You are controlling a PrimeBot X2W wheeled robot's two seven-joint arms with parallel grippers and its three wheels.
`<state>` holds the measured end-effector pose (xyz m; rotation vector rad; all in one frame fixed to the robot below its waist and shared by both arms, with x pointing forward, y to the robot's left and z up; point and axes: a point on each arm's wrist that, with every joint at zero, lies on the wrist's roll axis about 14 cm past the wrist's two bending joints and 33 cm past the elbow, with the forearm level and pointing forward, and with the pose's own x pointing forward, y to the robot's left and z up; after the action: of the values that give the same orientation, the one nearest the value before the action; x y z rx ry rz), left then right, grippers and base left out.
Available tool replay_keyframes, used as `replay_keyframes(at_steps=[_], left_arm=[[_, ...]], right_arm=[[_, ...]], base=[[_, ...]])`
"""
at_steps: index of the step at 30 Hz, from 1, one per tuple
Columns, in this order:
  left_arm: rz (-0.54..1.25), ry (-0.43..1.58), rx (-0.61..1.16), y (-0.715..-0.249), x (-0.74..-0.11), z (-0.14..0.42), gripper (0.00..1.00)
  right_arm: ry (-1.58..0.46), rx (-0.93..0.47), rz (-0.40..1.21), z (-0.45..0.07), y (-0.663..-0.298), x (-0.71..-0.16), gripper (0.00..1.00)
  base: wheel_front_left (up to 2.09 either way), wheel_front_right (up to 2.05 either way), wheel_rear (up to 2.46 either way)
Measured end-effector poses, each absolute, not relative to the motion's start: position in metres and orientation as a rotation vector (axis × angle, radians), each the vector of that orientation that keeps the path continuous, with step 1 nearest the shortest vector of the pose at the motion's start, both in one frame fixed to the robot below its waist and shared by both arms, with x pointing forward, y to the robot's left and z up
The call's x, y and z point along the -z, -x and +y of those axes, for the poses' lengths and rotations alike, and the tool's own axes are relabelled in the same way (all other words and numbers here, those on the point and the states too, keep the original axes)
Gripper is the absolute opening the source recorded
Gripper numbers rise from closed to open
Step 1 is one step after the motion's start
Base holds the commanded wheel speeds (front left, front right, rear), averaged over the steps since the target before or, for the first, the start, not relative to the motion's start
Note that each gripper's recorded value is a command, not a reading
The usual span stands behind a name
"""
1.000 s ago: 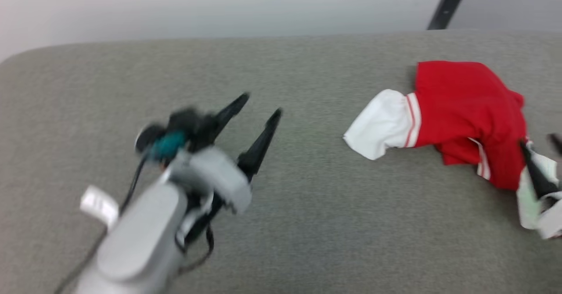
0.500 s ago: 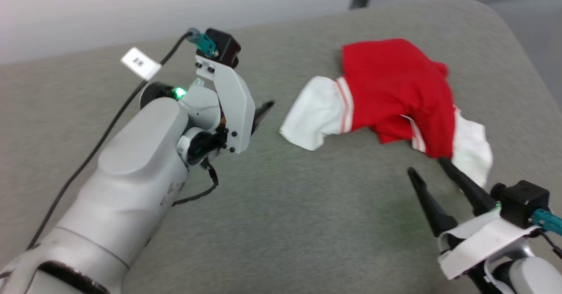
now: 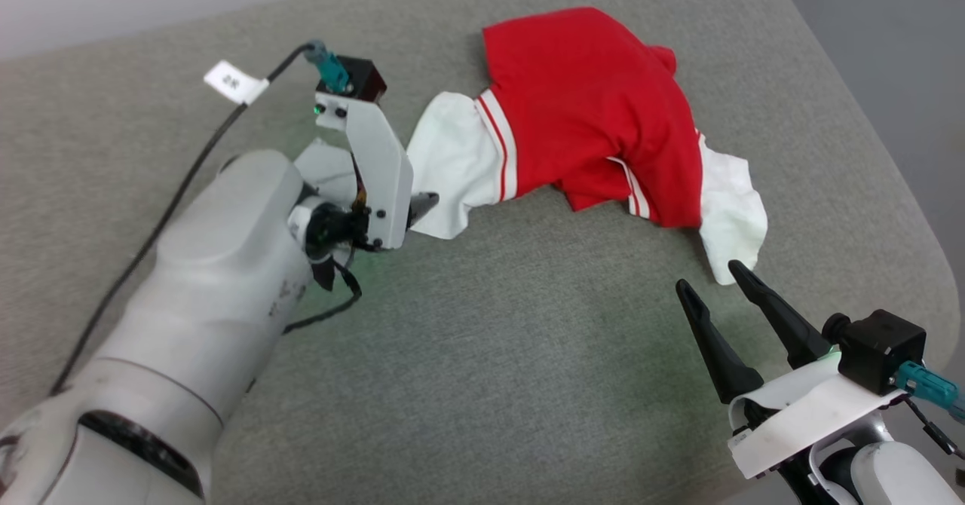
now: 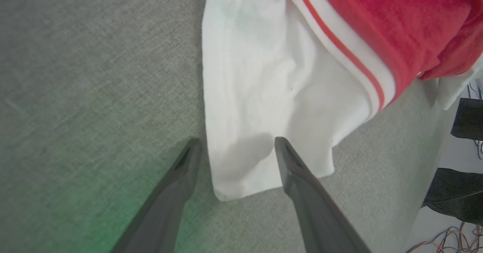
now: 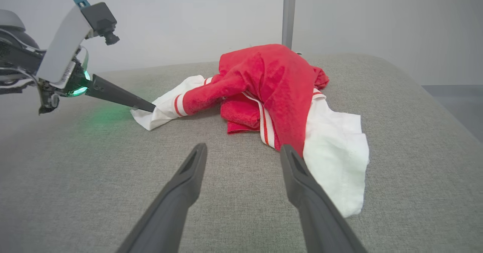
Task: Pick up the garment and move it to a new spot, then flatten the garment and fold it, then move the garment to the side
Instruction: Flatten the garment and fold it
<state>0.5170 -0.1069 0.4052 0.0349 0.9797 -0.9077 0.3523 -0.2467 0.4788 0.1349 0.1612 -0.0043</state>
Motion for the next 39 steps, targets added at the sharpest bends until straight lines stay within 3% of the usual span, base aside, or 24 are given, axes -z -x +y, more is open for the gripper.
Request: replay_keyframes(at_steps=[3,4,5,7,19,27,39], left_arm=[[1.002,-0.034,0.923,-0.517,-0.398,-0.114,1.00],[1.010,-0.027,0.931,-0.516,-0.397,-0.117,0.88],[1.025,-0.011,0.940,-0.514,-0.396,-0.120,0.50],[1.028,0.001,0.950,-0.512,-0.397,-0.123,0.00],[0.852,0.147,0.890,-0.528,-0.441,-0.096,0.00],[0.736,0.231,0.690,-0.546,-0.468,-0.001,0.00],[0.754,0.286,0.368,-0.494,-0.444,0.144,0.00]], right_arm=[[-0.128,0.015,0.174,-0.250,-0.353,-0.475,1.00],[-0.127,0.017,0.173,-0.250,-0.354,-0.475,1.00],[-0.126,0.018,0.174,-0.250,-0.355,-0.475,1.00],[-0.124,0.014,0.179,-0.250,-0.356,-0.473,1.00],[-0.097,-0.057,0.187,-0.240,-0.367,-0.477,1.00],[-0.078,-0.170,0.174,-0.212,-0.379,-0.493,1.00],[-0.075,-0.293,0.146,-0.174,-0.384,-0.515,1.00]], base=[[0.00,0.00,0.00],[0.00,0.00,0.00],[0.00,0.00,0.00],[0.00,0.00,0.00],[0.00,0.00,0.00],[0.00,0.00,0.00],[0.00,0.00,0.00]])
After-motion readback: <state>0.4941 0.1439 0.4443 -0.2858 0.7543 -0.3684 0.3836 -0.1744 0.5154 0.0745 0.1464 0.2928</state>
